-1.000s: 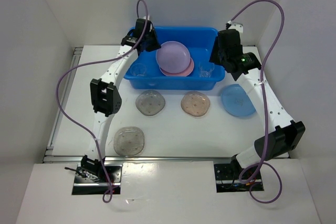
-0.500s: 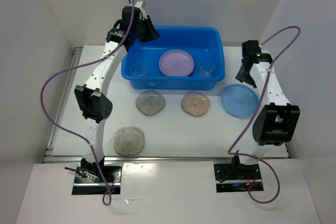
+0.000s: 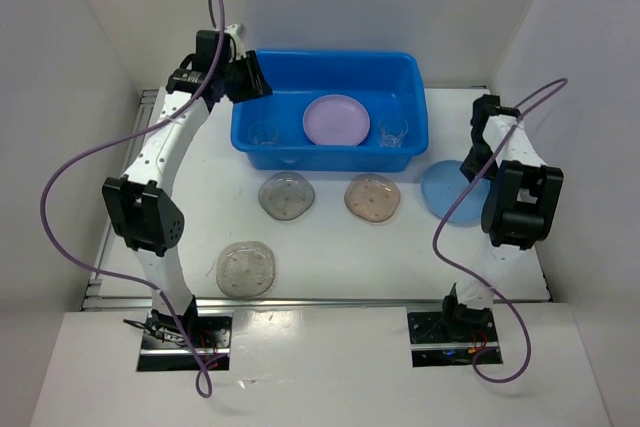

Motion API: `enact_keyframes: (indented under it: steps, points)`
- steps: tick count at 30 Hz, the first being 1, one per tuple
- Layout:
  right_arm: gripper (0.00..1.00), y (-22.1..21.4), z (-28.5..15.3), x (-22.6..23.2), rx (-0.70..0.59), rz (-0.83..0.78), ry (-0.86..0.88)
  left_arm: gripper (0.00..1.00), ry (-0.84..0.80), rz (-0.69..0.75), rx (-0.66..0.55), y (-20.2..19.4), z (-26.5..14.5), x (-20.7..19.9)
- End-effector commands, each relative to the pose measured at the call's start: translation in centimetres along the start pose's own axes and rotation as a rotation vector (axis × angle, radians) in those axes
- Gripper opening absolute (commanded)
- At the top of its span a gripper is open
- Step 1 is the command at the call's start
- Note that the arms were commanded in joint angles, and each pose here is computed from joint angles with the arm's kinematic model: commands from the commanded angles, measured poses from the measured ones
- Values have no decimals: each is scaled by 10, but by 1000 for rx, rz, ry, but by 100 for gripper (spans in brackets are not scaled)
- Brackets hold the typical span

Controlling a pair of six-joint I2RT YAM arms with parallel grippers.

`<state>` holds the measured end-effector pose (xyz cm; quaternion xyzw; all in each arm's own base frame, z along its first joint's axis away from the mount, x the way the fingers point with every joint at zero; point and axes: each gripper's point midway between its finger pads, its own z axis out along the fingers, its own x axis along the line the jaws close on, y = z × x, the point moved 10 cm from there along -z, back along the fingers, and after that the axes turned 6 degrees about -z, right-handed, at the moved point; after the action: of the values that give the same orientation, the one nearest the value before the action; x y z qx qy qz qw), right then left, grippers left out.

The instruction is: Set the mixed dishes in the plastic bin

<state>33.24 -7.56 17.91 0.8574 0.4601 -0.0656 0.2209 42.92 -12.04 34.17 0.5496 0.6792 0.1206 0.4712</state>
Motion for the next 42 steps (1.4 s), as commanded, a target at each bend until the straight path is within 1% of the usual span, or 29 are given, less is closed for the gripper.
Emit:
enact_keyframes:
  steps: [1,4,6,9,11,13,18,19,20,28,31,33,34,36,37,38,39,41,42]
  points:
    - [62,8,5,-25,19,55,-67,51,-6,60,-21,-4,-24,-4]
    - [60,8,17,-33,59,72,-112,51,8,52,23,-16,-20,3]
    - [59,7,22,-34,74,75,-119,52,5,49,40,-20,-18,5]
    - [58,3,33,-30,113,57,-121,52,-3,48,46,-22,-16,6]
    - [53,0,43,-26,140,46,-119,52,-6,46,60,-24,-12,7]
    - [52,-1,46,-24,148,42,-122,52,-1,44,68,-26,-8,8]
    - [41,-6,62,-18,186,26,-124,52,-1,44,68,-25,-6,8]
    - [41,-6,62,-18,186,26,-124,52,-2,53,68,-25,-6,9]
    - [39,-7,66,-16,198,20,-128,52,3,52,76,-26,-2,10]
    - [38,-11,82,-10,239,-6,-130,52,2,61,76,-25,0,11]
    - [38,-9,83,-9,222,2,-125,52,6,59,84,-27,3,13]
    - [35,-11,85,-8,222,2,-125,52,6,59,84,-27,3,13]
    - [35,-13,88,-11,234,6,-130,52,6,59,84,-27,3,13]
    - [31,-12,91,-9,215,24,-125,52,11,57,92,-28,7,14]
    - [31,-15,93,-9,218,23,-126,52,11,57,92,-28,7,14]
    - [31,-15,91,-10,207,28,-123,52,11,57,92,-28,7,14]
    - [27,-9,86,-11,168,47,-110,52,11,57,92,-28,7,14]
    - [27,-10,82,-12,140,61,-101,52,11,57,93,-28,10,15]
    - [27,-5,81,-16,106,87,-92,52,2,56,98,-28,10,14]
